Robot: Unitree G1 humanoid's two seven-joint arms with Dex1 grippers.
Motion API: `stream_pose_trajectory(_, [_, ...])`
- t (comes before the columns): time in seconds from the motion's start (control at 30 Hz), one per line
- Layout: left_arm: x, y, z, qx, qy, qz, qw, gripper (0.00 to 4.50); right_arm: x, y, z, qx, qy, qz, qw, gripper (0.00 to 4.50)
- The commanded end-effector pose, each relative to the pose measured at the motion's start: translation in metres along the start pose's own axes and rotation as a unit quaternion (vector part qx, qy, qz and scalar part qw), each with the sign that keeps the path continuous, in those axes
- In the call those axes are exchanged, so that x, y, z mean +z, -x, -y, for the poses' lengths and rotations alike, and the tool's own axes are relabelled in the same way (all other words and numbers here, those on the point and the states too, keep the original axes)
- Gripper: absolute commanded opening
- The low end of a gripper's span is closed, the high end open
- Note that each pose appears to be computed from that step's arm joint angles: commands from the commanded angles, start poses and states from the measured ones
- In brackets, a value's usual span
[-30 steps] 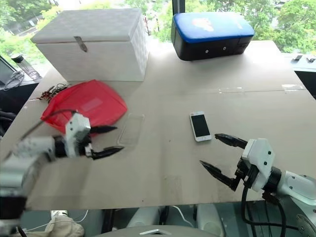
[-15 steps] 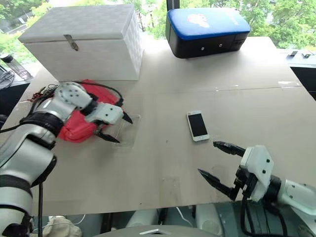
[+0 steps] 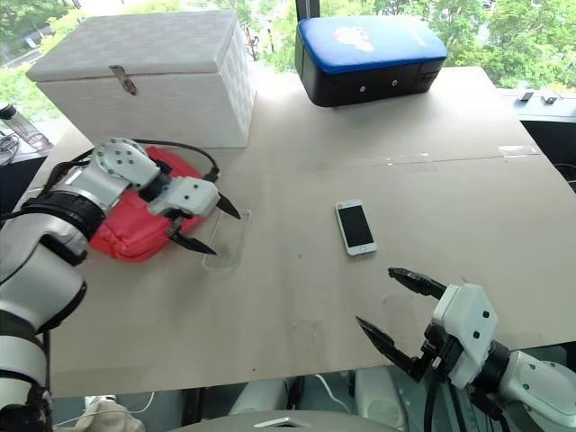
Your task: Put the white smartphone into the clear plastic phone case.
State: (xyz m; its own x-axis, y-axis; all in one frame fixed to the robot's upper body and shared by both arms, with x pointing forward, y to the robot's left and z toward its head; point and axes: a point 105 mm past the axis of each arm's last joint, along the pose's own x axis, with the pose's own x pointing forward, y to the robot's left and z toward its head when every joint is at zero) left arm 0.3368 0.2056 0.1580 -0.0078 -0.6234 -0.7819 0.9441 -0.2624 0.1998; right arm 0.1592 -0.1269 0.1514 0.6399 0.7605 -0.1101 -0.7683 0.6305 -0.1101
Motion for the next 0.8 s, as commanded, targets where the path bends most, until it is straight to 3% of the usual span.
stream_pose_trajectory(0.03, [0.002, -0.003, 0.013, -0.005, 0.03, 0.046, 0.998, 4.46, 0.009, -0.003, -0.004, 0.007, 0.015, 0.021, 1.0, 4.37])
stream_pose_trajectory(0.23, [-0.011, -0.028, 0.051, -0.034, 0.113, 0.07, 0.991, 4.46, 0.006, -0.006, -0.001, 0.02, 0.018, 0.022, 0.999, 4.37])
stream_pose_trajectory(0.27, [-0.012, -0.032, 0.053, -0.028, 0.116, 0.065, 0.991, 4.24, 0.006, -0.007, 0.0, 0.02, 0.019, 0.022, 0.999, 4.47])
stream_pose_trajectory(0.33, [-0.024, -0.042, 0.057, -0.01, 0.13, 0.034, 0.991, 3.62, 0.006, -0.007, 0.002, 0.02, 0.022, 0.022, 0.999, 4.5])
stream_pose_trajectory(0.57, [-0.032, -0.048, 0.062, 0.038, 0.181, 0.008, 0.983, 0.18, 0.003, -0.006, 0.003, 0.017, 0.026, 0.018, 0.999, 4.5])
stream_pose_trajectory(0.67, [-0.019, -0.054, 0.06, 0.058, 0.231, 0.029, 0.971, 0.08, 0.003, -0.006, 0.003, 0.012, 0.028, 0.017, 0.999, 4.5])
stream_pose_trajectory(0.8, [0.041, -0.064, 0.016, 0.134, 0.378, 0.132, 0.906, 0.08, 0.002, -0.004, 0.002, 0.009, 0.027, 0.016, 0.999, 4.5])
